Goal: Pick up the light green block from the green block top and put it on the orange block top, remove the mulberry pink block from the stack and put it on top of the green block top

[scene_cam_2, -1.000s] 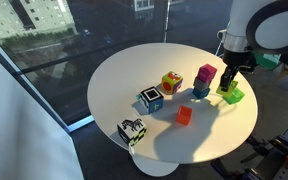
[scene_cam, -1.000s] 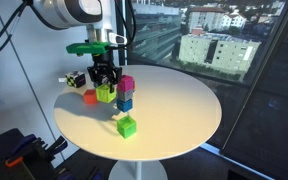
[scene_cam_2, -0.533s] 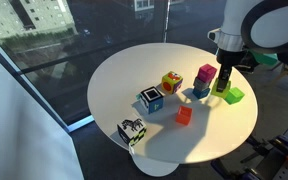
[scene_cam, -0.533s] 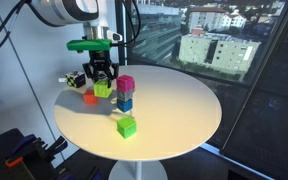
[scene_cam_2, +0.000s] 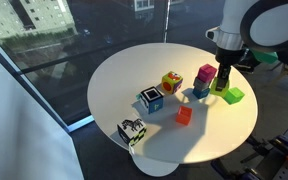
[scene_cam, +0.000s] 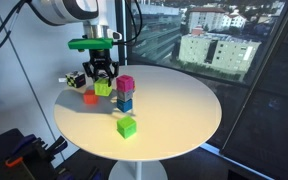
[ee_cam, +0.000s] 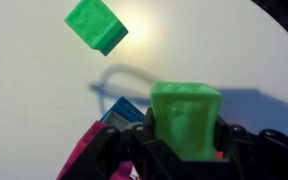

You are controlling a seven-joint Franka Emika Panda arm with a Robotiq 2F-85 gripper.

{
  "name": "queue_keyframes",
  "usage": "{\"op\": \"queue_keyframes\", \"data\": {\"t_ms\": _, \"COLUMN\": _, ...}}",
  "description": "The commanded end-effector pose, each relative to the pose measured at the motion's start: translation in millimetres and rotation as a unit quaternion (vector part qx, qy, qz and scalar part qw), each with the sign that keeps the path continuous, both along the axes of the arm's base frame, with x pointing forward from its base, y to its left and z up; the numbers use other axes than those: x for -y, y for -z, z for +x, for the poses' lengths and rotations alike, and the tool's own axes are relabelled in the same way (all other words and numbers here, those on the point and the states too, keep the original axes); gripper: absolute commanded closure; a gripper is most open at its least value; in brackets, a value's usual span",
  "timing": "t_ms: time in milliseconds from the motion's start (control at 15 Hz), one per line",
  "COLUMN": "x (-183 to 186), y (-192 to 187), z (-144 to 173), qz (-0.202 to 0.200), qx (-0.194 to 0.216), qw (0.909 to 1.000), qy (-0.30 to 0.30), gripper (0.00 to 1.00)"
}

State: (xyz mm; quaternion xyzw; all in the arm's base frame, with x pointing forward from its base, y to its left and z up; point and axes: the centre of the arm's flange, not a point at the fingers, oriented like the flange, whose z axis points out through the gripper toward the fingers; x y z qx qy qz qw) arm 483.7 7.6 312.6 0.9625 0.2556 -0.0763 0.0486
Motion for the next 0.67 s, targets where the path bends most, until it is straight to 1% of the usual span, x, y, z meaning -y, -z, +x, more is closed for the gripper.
{"op": "queue_keyframes", "data": {"t_ms": 0, "x": 0.0, "y": 0.0, "z": 0.0, "qz": 0.0, "qx": 0.0, "qw": 1.0, "qy": 0.0, "gripper": 0.49}}
{"op": "queue_keyframes", "data": {"t_ms": 133, "x": 0.0, "y": -0.1, "z": 0.1, "qz": 0.0, "qx": 0.0, "qw": 1.0, "qy": 0.0, "gripper": 0.49}}
{"op": "queue_keyframes", "data": {"t_ms": 200, "x": 0.0, "y": -0.1, "z": 0.1, "qz": 0.0, "qx": 0.0, "qw": 1.0, "qy": 0.0, "gripper": 0.74}}
{"op": "queue_keyframes", "data": {"t_ms": 600, "x": -27.3, "y": 17.9, "z": -0.4, "qz": -0.009, "qx": -0.013, "qw": 0.9997, "qy": -0.02, "gripper": 0.74}}
